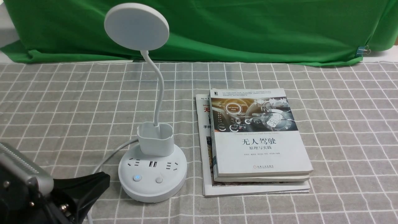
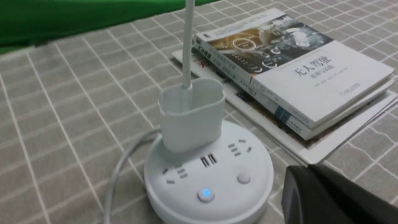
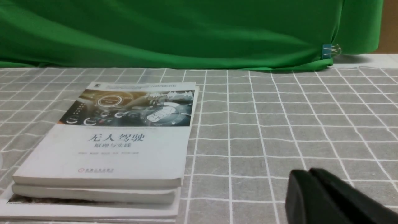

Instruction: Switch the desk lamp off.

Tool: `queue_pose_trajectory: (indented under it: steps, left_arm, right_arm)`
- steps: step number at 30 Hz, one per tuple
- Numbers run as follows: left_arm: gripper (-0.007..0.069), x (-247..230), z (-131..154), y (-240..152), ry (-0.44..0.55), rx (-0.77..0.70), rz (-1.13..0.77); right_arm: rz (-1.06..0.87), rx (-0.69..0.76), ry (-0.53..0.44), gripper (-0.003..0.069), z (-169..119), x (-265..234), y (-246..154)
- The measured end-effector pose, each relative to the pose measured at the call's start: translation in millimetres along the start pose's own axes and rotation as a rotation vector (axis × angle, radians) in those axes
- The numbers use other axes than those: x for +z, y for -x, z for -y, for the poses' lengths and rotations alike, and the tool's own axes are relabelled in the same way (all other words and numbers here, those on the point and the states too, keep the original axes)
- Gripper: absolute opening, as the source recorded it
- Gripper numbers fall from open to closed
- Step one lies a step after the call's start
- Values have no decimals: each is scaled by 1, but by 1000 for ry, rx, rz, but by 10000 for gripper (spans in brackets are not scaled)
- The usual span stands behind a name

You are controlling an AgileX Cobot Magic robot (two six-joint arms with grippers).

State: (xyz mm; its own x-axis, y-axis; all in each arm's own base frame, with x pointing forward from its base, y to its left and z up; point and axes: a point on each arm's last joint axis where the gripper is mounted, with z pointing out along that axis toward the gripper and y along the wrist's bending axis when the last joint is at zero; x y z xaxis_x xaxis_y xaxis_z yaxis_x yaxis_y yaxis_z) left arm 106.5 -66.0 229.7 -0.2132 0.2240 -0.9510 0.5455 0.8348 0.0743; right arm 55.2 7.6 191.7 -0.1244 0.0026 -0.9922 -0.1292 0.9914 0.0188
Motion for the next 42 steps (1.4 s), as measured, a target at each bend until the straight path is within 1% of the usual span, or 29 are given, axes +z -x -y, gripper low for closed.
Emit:
queue_pose_trajectory:
  steps: [2, 5, 6, 7, 9, 11, 12, 14, 17, 21, 23, 42]
  left_arm:
    - [1, -2, -1, -3, 12, 37, 42]
    - [1, -13, -8, -13, 98, 44, 153]
    - [1, -15, -9, -12, 107, 43, 175]
    - [1, -24, -14, -21, 181, 30, 226]
    - [1, -32, -18, -28, 252, 24, 264]
    - [1, -42, -22, -32, 346, 11, 303]
    - [1, -49, -25, -33, 411, -8, 317]
    - [1, -56, -27, -38, 479, -41, 298]
    - [1, -62, -26, -49, 532, -88, 237]
    - [1, -62, -23, -61, 532, -135, 140]
    - [1, -62, -23, -62, 529, -143, 123]
    - [1, -62, -23, -63, 528, -147, 124]
  right_arm:
    - [0, 0, 0, 36, 0, 0, 0]
    - [0, 0, 0, 36, 0, 0, 0]
    - [0, 0, 0, 36, 0, 0, 0]
    - [0, 0, 0, 36, 0, 0, 0]
    - [0, 0, 0, 36, 0, 0, 0]
    - [0, 0, 0, 36, 0, 0, 0]
    - [0, 0, 0, 36, 0, 0, 0]
    - [0, 0, 0, 36, 0, 0, 0]
    - [0, 0, 0, 36, 0, 0, 0]
    - [2, 0, 0, 36, 0, 0, 0]
    - [1, 0, 0, 36, 0, 0, 0]
    - [0, 0, 0, 36, 0, 0, 0]
